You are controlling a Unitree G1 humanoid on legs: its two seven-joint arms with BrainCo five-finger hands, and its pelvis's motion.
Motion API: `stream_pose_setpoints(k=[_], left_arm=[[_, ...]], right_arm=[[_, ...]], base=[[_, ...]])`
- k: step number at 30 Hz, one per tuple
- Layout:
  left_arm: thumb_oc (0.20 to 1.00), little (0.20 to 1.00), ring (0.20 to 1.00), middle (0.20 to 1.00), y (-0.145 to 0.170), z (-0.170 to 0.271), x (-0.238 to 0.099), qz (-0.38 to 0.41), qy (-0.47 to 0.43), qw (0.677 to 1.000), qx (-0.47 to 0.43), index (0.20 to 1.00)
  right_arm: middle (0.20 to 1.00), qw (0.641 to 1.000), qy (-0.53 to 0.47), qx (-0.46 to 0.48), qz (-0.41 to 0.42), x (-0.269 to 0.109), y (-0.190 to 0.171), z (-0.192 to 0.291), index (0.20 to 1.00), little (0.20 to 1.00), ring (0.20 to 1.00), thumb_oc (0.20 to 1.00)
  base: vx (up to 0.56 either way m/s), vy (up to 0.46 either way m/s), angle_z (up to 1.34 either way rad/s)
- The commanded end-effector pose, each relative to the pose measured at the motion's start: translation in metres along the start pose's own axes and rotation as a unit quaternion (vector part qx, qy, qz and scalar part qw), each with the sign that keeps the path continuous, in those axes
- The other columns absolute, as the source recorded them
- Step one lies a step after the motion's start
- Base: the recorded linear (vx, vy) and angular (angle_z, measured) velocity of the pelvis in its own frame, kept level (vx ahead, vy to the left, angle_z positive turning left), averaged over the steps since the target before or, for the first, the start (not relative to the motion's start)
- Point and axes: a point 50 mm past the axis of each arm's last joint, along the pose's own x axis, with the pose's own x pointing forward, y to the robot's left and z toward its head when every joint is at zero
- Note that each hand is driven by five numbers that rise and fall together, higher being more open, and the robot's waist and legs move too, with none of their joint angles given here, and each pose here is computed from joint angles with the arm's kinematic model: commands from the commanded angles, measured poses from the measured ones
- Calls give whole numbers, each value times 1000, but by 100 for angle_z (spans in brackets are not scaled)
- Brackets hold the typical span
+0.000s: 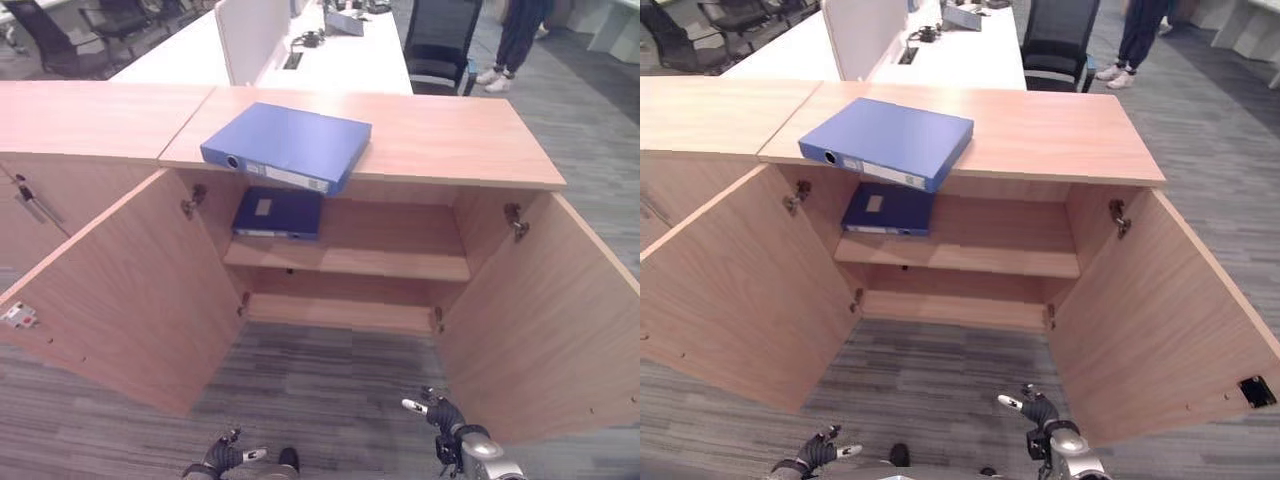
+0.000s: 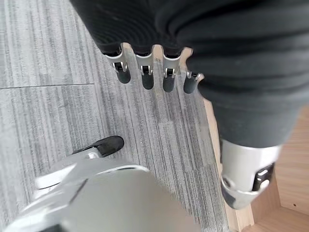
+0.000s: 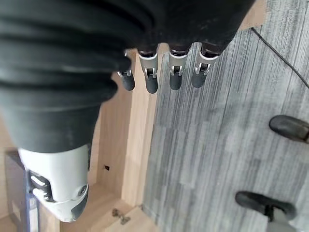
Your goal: Put the empty folder in the office cabinet
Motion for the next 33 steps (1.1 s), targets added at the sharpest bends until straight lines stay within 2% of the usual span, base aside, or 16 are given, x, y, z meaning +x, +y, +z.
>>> stream_pose_setpoints(k=[1,6,17,24,33], left_arm=[[1000,1000,1000,1000,14,28,9,19,-34,999,27,1000],[1000,1000,1000,1000,16,27,9,23,-25,999,25,1000],[1000,1000,1000,1000,23,29,9,33,-28,999,13,1000],[1000,1000,1000,1000,21,20,9,33,-8,999,2,1000],[1000,1000,1000,1000,10,42,14,19,-44,999,-7,1000]], right_arm=[[1000,999,-38,14,16,6,9,21,1000,1000,1000,1000],[1000,999,-2,38,3,6,8,4,1000,1000,1000,1000],[1000,997,23,71,-31,6,-5,-3,1000,1000,1000,1000],[1000,989,93,81,-86,-12,-36,-42,1000,1000,1000,1000],[1000,984,98,83,-126,-22,-62,-46,1000,1000,1000,1000]], base=[[6,28,24],[9,35,13],[39,53,14],[519,-293,23],[167,-204,30]])
